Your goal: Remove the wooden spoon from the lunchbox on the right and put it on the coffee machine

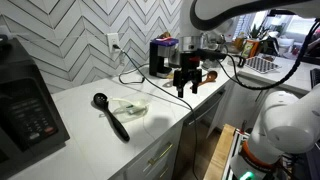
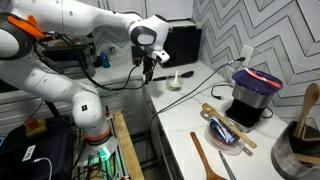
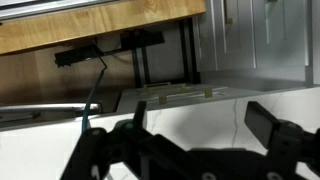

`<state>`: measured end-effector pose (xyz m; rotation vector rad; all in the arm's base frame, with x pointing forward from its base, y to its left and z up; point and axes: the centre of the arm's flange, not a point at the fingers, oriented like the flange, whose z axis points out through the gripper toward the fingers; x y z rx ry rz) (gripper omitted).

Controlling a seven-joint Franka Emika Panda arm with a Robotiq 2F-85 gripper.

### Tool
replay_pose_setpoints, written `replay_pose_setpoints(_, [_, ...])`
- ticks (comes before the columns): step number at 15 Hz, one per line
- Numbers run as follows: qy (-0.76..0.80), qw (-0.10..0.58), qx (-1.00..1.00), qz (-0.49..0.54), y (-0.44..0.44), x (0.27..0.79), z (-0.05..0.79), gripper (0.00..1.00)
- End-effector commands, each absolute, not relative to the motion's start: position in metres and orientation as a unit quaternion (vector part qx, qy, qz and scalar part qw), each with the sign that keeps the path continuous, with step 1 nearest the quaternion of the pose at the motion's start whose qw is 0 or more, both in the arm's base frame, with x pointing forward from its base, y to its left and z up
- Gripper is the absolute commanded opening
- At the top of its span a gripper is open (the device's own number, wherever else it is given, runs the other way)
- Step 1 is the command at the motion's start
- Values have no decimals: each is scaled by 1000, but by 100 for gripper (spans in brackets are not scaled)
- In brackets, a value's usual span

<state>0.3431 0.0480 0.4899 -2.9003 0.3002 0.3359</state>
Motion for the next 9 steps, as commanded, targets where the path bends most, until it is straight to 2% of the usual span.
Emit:
replay_pose_setpoints(1, [102, 103, -983, 114, 48, 343, 490, 100])
replay_pose_setpoints(3, [112, 99, -984, 94, 50, 346, 487, 100])
replay_pose_setpoints(4, [142, 93, -985, 45, 46, 360, 486, 100])
replay_pose_setpoints(9, [241, 108, -962, -72, -30, 430, 507, 100])
